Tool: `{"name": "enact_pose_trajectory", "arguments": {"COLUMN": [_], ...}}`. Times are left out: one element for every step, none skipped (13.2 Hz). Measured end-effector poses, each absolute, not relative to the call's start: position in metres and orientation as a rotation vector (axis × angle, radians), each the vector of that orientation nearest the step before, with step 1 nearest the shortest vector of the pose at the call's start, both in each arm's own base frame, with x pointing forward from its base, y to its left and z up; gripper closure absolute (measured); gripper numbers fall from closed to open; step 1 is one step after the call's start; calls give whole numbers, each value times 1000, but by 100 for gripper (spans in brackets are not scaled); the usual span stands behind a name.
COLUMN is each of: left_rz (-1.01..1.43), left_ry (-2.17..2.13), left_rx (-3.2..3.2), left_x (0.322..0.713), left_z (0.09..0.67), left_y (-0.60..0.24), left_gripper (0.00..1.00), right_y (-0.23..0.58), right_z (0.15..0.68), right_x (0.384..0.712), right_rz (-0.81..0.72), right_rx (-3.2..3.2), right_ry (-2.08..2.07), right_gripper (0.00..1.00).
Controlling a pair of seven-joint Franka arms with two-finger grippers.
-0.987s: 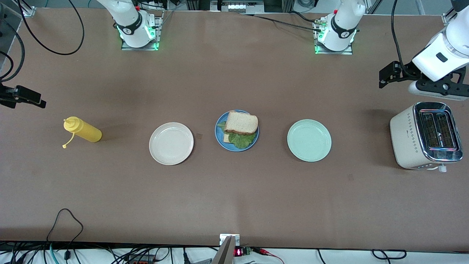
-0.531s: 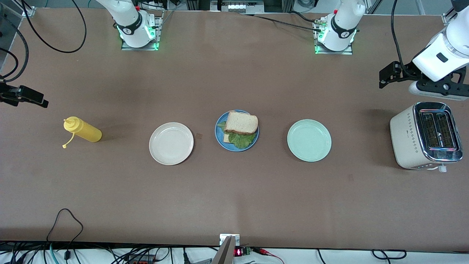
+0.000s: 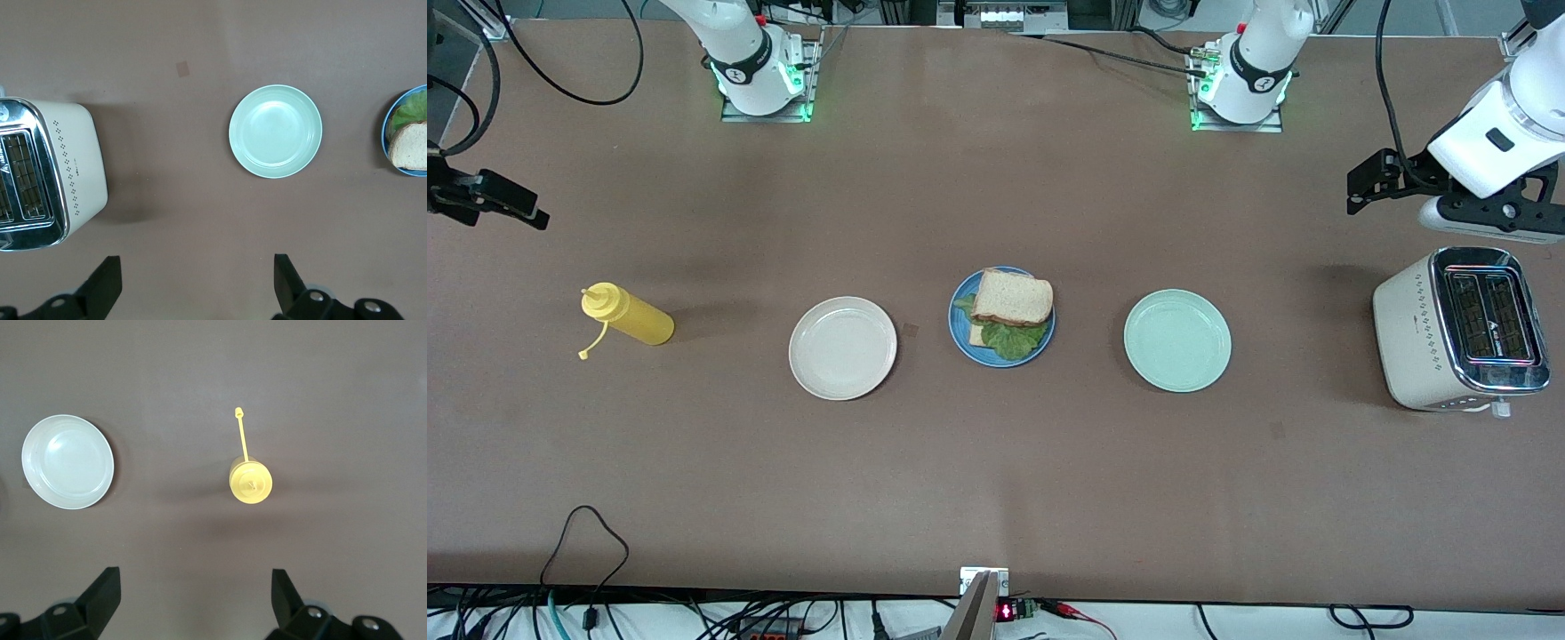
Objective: Make sandwich in blue plate with both arms
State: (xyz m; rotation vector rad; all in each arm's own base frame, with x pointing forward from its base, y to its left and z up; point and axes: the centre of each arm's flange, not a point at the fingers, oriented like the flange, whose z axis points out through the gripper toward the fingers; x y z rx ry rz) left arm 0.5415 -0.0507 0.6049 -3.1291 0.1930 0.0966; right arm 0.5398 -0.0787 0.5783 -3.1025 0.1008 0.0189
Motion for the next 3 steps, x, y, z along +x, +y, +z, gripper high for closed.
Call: {"name": "enact_pose_trajectory", "arguments": {"left_rz": [97,97,97], "left_ry": [193,193,193], "left_rx": [-3129,-3129,-3129], "left_x": [541,542,542], "left_z": [605,605,605], "left_y": [-51,-51,-51], "left_gripper": [0,0,0], "right_y": [-78,-75,-71], "right_z": [580,582,582], "right_x": [538,537,537], "right_rz": [18,18,20], "right_rx": [-3102,-3102,-3103], "right_ry": [102,112,130], "right_gripper": [0,0,0]}}
